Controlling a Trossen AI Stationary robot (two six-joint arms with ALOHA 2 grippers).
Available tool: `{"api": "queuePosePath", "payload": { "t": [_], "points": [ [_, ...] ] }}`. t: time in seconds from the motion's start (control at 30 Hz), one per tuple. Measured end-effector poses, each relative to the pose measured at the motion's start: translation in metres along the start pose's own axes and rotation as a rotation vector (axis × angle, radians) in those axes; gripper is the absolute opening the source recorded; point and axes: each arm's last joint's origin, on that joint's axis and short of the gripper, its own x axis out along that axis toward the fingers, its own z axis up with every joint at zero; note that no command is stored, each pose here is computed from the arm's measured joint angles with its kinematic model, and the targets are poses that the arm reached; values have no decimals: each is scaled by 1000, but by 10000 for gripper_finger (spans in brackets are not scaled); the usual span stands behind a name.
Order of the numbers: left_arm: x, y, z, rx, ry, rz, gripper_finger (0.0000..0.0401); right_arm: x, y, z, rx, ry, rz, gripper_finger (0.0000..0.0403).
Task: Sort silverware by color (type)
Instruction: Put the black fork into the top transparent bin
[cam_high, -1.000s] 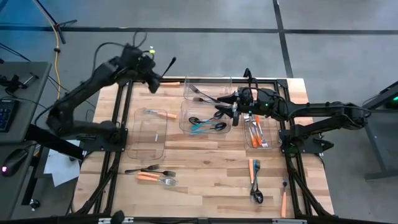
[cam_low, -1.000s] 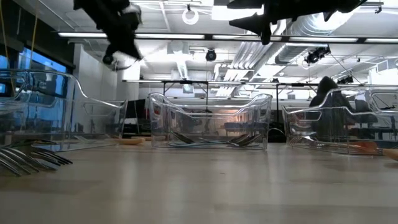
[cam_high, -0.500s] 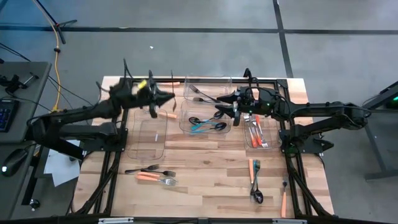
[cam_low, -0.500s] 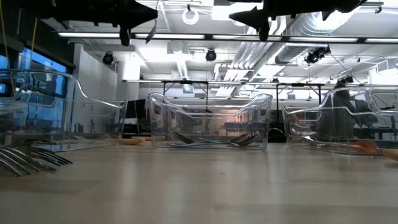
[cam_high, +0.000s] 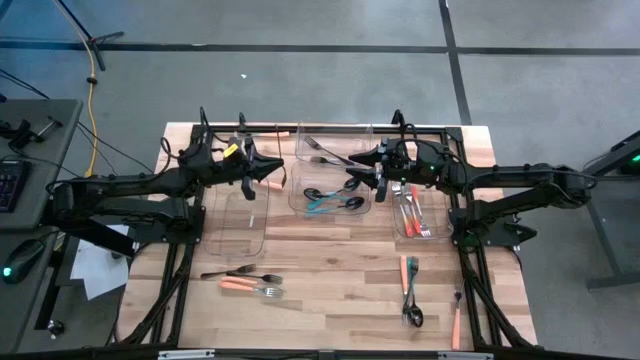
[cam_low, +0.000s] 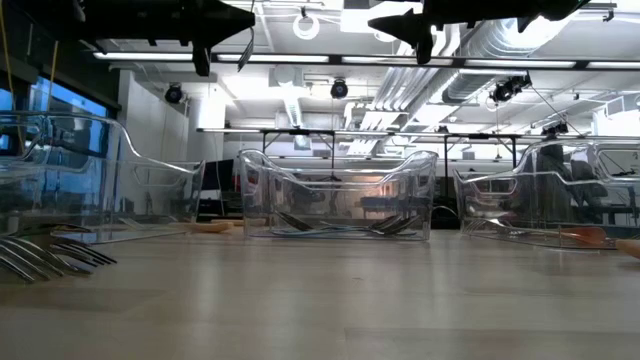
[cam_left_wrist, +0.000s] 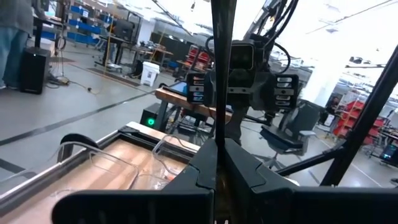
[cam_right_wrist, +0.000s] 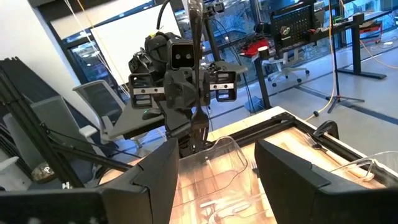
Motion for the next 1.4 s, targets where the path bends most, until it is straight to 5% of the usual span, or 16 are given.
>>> {"api": "queuePosePath", "payload": {
  "t": [0.33,0.73,1.07,1.2,1.4],
  "points": [
    [11,4,-5,52,-2,17,0,10,-2,-5,115,10,-4,197],
    [72,1,-19,45,108,-34,0,75,-5,4,28,47,-8,197],
    [82,3,-25,36,124,-28,0,90,-6,8,27,101,-28,191],
    [82,3,-25,59,122,-29,0,90,-7,6,53,115,-45,148],
    [82,4,-25,60,122,-25,1,90,-8,6,51,118,-69,18]
  ]
}}
